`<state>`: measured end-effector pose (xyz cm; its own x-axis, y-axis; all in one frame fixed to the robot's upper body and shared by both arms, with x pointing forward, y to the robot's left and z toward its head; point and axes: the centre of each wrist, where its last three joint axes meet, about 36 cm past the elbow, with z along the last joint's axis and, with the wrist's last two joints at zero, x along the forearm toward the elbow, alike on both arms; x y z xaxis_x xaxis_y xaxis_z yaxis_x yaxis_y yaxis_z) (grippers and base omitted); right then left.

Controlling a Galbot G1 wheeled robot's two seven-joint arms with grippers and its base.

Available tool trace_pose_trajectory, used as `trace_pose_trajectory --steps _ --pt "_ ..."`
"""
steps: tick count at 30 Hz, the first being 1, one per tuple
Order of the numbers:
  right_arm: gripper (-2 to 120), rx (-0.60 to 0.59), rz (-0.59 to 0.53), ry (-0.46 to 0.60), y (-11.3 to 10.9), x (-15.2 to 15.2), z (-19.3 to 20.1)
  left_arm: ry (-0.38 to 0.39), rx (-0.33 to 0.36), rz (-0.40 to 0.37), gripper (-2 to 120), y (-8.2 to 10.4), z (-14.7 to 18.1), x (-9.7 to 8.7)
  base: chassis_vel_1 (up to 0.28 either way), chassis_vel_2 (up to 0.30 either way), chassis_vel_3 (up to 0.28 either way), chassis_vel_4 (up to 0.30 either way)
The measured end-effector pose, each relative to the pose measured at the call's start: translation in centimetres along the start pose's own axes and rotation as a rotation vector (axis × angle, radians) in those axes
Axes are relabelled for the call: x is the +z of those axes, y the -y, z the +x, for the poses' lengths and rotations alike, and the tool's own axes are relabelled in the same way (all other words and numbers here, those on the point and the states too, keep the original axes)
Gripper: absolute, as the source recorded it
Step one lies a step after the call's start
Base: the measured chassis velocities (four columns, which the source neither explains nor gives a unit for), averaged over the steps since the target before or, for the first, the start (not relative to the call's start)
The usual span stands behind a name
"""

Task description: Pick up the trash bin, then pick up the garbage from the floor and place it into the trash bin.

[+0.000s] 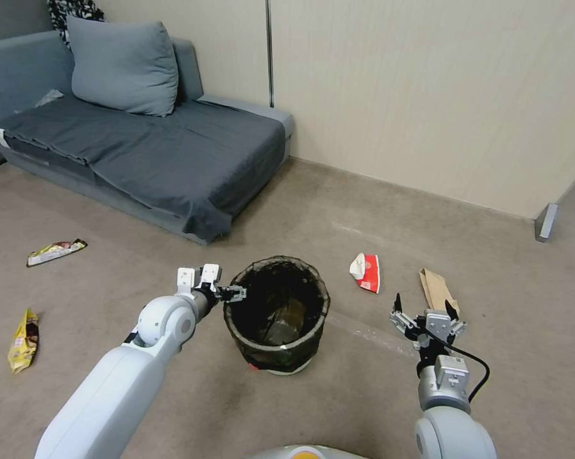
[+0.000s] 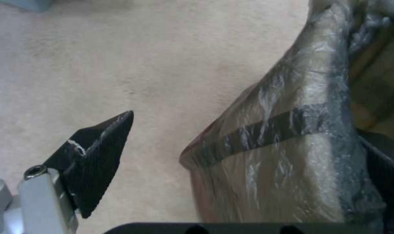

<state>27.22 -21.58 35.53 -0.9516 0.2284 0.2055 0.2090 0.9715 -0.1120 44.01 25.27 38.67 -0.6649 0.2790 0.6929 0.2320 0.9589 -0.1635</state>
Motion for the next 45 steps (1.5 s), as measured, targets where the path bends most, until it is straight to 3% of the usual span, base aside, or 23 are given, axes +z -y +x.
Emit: trace_pose_trajectory --steps 4,15,27,34,40,42,45 --pt "100 0.002 0.001 0.001 0.0 0.0 -0.1 -0.005 0.037 -0.011 100 1.4 0.3 0.3 0.000 0.000 0.000 0.000" --pt "100 0.007 0.009 -0.008 0.0 0.5 -0.2 -0.011 0.086 -0.041 100 3.0 0.3 0.7 0.000 0.000 0.000 0.000" --pt "100 0.012 0.010 -0.008 0.0 0.6 -0.4 -0.022 0.072 -0.056 99 3.4 -0.1 1.1 0.000 0.000 0.000 0.000" --pt "100 0.016 0.009 -0.008 -0.1 0.7 -0.6 -0.030 0.062 -0.048 85 3.2 -0.2 1.3 0.000 0.000 0.000 0.000" --pt "100 0.018 0.008 -0.005 -0.2 0.6 -0.7 -0.034 0.066 -0.034 63 3.1 -0.2 1.4 0.000 0.000 0.000 0.000" --pt "100 0.018 0.008 -0.005 -0.2 0.6 -0.7 -0.035 0.066 -0.033 61 3.1 -0.2 1.4 0.000 0.000 0.000 0.000" --pt "100 0.018 0.010 -0.007 -0.2 0.6 -0.7 -0.035 0.070 -0.030 44 3.0 -0.2 1.4 0.000 0.000 0.000 0.000"
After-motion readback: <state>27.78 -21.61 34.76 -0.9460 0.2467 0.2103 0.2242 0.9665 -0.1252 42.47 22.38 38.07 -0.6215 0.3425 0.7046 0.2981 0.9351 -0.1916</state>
